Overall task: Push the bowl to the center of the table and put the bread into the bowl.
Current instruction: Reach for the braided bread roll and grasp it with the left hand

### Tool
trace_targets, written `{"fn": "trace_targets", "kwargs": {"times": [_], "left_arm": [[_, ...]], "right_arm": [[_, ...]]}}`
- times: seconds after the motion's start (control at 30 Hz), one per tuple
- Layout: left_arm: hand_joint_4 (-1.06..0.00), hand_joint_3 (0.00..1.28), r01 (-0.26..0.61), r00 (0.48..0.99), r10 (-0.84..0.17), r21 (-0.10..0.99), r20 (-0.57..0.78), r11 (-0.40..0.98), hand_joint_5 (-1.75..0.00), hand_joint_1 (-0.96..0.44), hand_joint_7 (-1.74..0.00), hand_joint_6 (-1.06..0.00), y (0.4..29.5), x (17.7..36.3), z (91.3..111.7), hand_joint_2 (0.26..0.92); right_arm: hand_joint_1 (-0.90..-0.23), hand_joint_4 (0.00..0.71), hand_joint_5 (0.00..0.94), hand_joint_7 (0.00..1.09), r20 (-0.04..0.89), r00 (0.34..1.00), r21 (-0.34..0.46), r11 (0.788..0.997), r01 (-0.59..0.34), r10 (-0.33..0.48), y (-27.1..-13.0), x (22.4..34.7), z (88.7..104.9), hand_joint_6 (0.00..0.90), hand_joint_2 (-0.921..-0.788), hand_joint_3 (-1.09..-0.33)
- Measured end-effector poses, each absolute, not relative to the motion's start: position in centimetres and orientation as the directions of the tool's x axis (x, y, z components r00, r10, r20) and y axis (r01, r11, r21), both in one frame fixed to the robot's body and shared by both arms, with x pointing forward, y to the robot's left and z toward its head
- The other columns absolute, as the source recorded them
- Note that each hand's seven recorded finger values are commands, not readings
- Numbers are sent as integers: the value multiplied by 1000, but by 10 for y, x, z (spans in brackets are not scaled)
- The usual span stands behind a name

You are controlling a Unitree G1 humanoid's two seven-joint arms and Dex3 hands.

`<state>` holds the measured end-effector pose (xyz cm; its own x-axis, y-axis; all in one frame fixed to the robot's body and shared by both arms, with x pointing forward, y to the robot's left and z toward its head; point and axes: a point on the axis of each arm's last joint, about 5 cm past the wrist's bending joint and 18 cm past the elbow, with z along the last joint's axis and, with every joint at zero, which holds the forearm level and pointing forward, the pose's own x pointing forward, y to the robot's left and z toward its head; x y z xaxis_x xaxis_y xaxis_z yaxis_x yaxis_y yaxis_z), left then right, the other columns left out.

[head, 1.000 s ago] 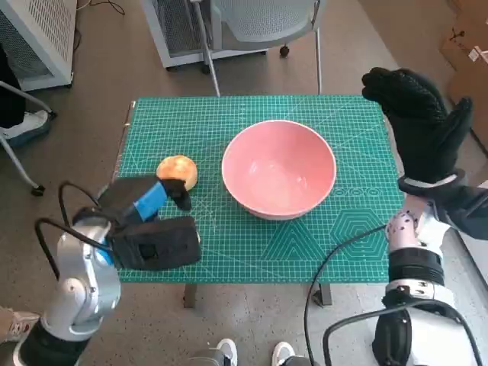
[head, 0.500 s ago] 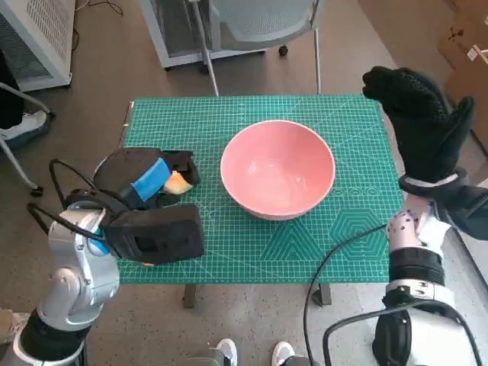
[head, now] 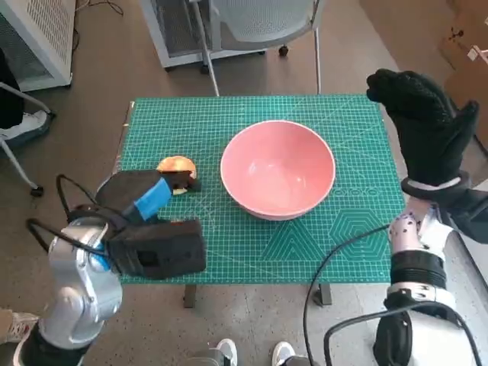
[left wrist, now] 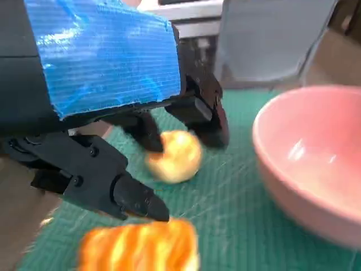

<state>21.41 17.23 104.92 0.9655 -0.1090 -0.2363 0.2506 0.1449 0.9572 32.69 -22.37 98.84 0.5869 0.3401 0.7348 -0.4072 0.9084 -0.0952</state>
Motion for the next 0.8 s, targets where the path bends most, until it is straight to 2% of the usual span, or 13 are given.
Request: {"fn": "trace_targets", "kwargs": {"times": [0.37, 0.8], "left_arm": [[-203, 0, 262, 964, -88, 957, -252, 121, 0, -542, 0, -325, 171, 200, 1041, 703], [-154, 1, 324, 946, -72, 933, -316, 157, 0, -517, 0, -277, 171, 203, 1025, 704]], "right_arm": [[-612, 298, 2, 0, 730, 594, -90, 908, -409, 339, -223, 327, 987, 394, -921, -538], [-613, 294, 0, 0, 727, 596, -87, 907, -411, 340, -223, 327, 986, 393, -921, -536]]}}
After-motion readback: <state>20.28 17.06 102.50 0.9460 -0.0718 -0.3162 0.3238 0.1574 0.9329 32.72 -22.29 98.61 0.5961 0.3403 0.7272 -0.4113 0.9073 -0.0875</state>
